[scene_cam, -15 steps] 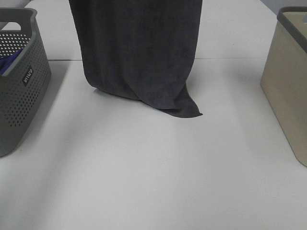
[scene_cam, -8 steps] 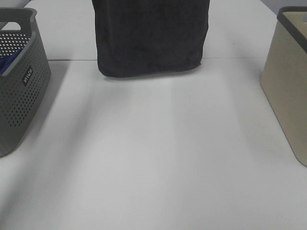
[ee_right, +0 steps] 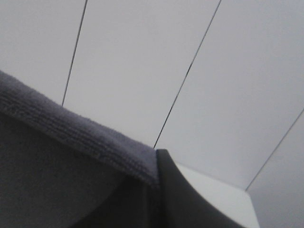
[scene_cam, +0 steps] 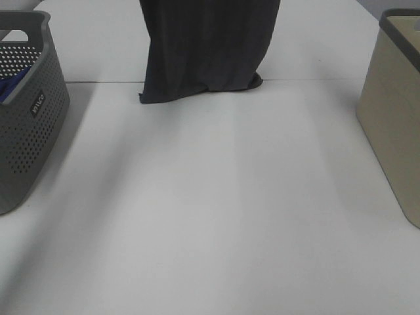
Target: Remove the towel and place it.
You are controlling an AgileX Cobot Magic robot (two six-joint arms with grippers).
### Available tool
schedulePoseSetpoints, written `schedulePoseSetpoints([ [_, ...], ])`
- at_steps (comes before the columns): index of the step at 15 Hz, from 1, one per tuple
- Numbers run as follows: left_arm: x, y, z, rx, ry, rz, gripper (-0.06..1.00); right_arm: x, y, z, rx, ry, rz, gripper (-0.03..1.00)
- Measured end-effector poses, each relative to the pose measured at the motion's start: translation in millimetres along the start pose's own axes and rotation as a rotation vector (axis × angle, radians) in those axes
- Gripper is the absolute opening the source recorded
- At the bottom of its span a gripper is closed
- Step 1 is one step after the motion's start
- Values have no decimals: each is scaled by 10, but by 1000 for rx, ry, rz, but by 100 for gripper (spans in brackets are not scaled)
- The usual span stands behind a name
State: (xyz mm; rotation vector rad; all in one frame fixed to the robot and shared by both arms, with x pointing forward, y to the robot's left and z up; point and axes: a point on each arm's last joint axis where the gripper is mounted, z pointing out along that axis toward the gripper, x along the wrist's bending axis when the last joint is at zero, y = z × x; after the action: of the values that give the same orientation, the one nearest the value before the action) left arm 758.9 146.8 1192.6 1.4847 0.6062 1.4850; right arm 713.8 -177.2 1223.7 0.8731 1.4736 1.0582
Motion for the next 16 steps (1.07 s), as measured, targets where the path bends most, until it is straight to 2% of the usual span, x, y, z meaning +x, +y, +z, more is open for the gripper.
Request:
schedulePoseSetpoints([
  [1,-122,-30,-78,198,-109,-40,2,-18,-47,-131,183,31,62,1],
  [5,-147,113,-450,536,-315,-118,2,-38,99,-629,452,154,204,1],
  [8,-202,93,-643,721,-434,-188,2,2,55,-780,596,219,228,1],
  [9,-256,33,-660,764,-462,-225,2,17,20,-804,641,236,219,1],
  [13,-403,-127,-883,903,-573,-304,2,56,-50,-1003,709,286,231,1],
  [14,-364,-50,-1196,951,-610,-325,2,91,-157,-1242,774,321,246,1],
  [16,-259,118,-1635,955,-648,-315,2,109,-209,-1581,812,358,270,1],
])
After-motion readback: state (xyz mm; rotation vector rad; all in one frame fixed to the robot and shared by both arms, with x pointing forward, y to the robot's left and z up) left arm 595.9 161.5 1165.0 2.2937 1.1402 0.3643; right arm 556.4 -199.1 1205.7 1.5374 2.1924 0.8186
